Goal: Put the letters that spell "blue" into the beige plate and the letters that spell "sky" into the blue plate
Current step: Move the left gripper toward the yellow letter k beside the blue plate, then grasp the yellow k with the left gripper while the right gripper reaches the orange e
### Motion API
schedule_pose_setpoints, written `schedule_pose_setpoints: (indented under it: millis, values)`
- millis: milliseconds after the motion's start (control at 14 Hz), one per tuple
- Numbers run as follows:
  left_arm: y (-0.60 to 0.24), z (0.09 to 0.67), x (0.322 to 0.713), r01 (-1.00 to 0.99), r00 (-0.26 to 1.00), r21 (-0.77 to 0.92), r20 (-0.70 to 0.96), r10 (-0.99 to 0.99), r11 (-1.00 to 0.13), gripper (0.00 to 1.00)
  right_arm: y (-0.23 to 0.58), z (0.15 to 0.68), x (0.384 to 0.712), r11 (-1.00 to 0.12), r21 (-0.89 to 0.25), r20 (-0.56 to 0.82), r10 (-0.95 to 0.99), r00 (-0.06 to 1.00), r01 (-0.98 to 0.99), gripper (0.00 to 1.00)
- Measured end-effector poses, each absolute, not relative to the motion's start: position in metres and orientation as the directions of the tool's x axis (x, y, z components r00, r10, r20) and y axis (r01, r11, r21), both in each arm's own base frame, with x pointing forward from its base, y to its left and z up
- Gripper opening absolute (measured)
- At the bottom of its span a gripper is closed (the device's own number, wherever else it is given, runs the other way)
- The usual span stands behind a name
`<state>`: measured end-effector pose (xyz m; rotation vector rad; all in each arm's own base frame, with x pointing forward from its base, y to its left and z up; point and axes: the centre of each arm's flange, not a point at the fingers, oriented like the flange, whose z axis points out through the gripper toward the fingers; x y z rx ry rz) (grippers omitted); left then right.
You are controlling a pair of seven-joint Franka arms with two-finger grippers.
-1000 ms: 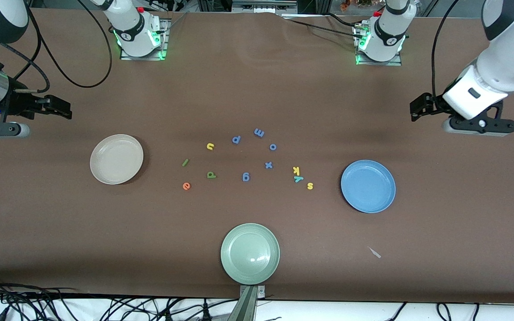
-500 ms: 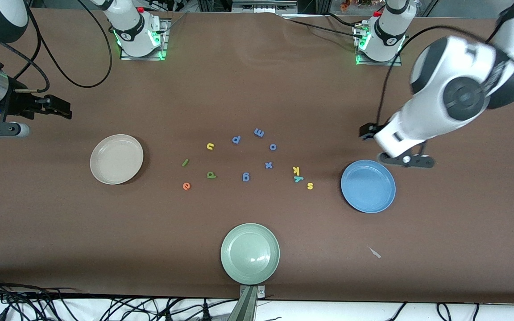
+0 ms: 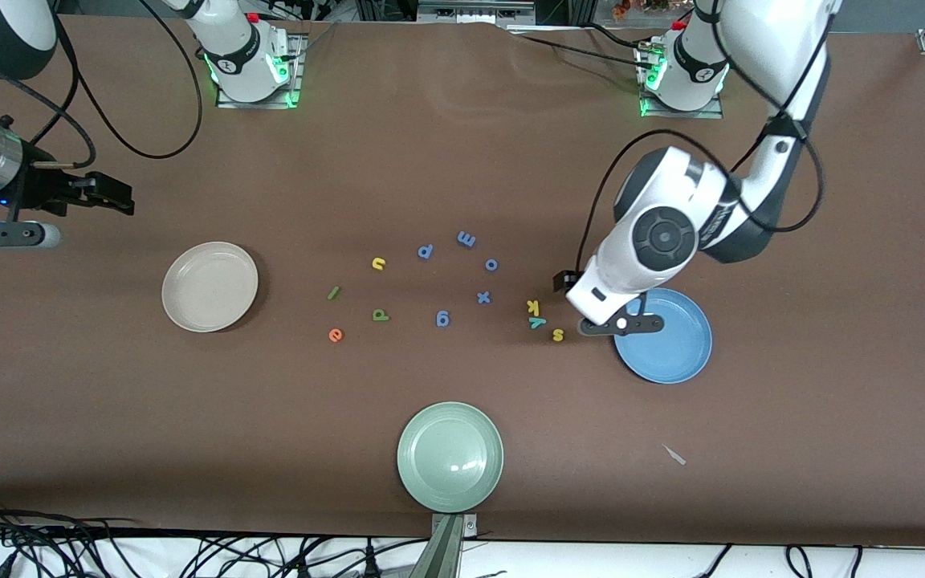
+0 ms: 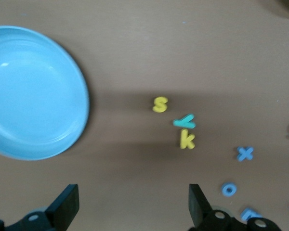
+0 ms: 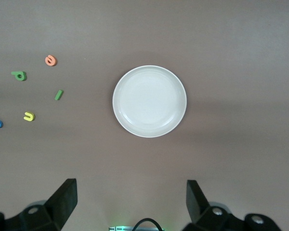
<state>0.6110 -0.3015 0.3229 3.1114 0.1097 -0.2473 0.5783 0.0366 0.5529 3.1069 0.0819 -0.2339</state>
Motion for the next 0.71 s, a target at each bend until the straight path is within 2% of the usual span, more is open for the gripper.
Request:
schedule_pose_setpoints:
  millis: [429,714]
  values:
    - [-0.372,0.239,0.588,0.053,0.989,0.041,-0.138,0.047,-0.998,1.0,0.132,0.481,0.605,-0.979,0.001,-0.155,0.202,0.967,0.205,1.0]
    - [-0.358,0.235,0.6,0.079,0.99,0.045,-0.117,0.073,-0.996,1.0,0.175,0.408,0.619,-0.974,0.001,-0.164,0.223,0.961,0.226,1.0]
